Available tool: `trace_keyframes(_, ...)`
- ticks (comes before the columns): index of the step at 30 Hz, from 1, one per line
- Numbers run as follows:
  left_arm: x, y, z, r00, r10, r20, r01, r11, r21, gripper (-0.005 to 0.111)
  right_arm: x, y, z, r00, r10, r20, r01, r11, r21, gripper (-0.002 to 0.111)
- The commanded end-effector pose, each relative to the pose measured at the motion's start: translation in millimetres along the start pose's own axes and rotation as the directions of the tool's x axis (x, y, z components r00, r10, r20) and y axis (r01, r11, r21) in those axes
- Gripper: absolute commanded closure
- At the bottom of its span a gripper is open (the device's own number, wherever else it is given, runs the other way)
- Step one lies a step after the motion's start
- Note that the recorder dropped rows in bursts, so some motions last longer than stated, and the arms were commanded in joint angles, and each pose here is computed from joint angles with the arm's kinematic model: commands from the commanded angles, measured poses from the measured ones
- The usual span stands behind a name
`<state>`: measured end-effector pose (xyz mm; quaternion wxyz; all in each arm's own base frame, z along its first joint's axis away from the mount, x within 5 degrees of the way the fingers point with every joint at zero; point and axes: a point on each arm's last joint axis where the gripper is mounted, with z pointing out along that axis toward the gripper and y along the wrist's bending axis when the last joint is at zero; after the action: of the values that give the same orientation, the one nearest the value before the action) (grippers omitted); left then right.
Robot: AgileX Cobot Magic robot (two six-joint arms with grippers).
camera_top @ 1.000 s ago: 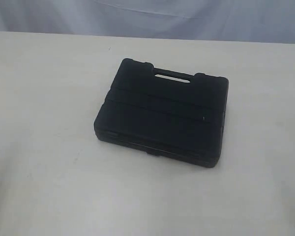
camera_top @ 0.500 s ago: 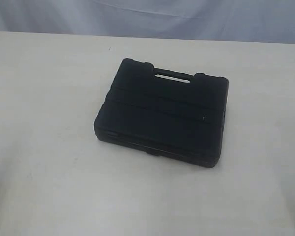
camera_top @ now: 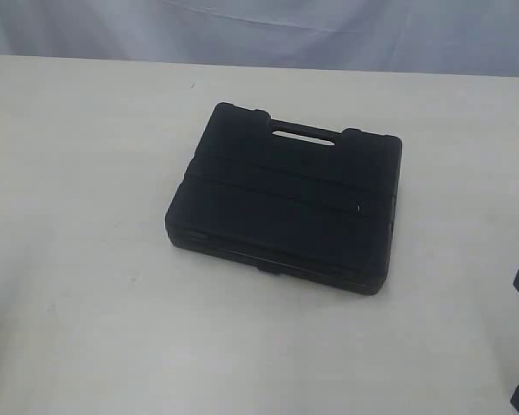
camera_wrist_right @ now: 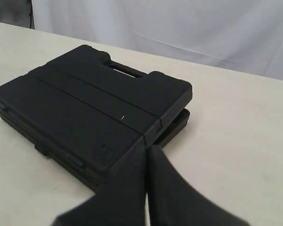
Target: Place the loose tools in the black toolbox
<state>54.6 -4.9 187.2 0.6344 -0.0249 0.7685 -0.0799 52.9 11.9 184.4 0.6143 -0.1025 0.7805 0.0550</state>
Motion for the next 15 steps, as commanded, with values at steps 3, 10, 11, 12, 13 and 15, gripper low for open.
trace_keyframes(3,-1.4,-0.4,-0.2,1.0,0.006,0.0,-0.006,1.0,0.004,0.107,1.4,-0.5,-0.2,1.0,-0.006,-0.005,0.006,1.0,0.008,0.109)
trace_keyframes(10,-1.4,-0.4,-0.2,1.0,0.006,0.0,-0.006,1.0,0.004,0.107,1.4,-0.5,-0.2,1.0,-0.006,-0.005,0.006,1.0,0.008,0.109)
trace_keyframes(11,-1.4,-0.4,-0.2,1.0,0.006,0.0,-0.006,1.0,0.004,0.107,1.4,-0.5,-0.2,1.0,-0.006,-0.005,0.006,1.0,0.008,0.109)
trace_keyframes(12,-1.4,-0.4,-0.2,1.0,0.006,0.0,-0.006,1.0,0.004,0.107,1.4,-0.5,-0.2,1.0,-0.002,-0.005,0.002,1.0,0.008,0.109)
trace_keyframes(13,-1.4,-0.4,-0.2,1.0,0.006,0.0,-0.006,1.0,0.004,0.107,1.4,-0.5,-0.2,1.0,-0.002,-0.005,0.002,1.0,0.008,0.109)
trace_keyframes(15,-1.4,-0.4,-0.2,1.0,0.006,0.0,-0.006,1.0,0.004,0.107,1.4,-0.5,-0.2,1.0,-0.002,-0.005,0.002,1.0,0.008,0.109)
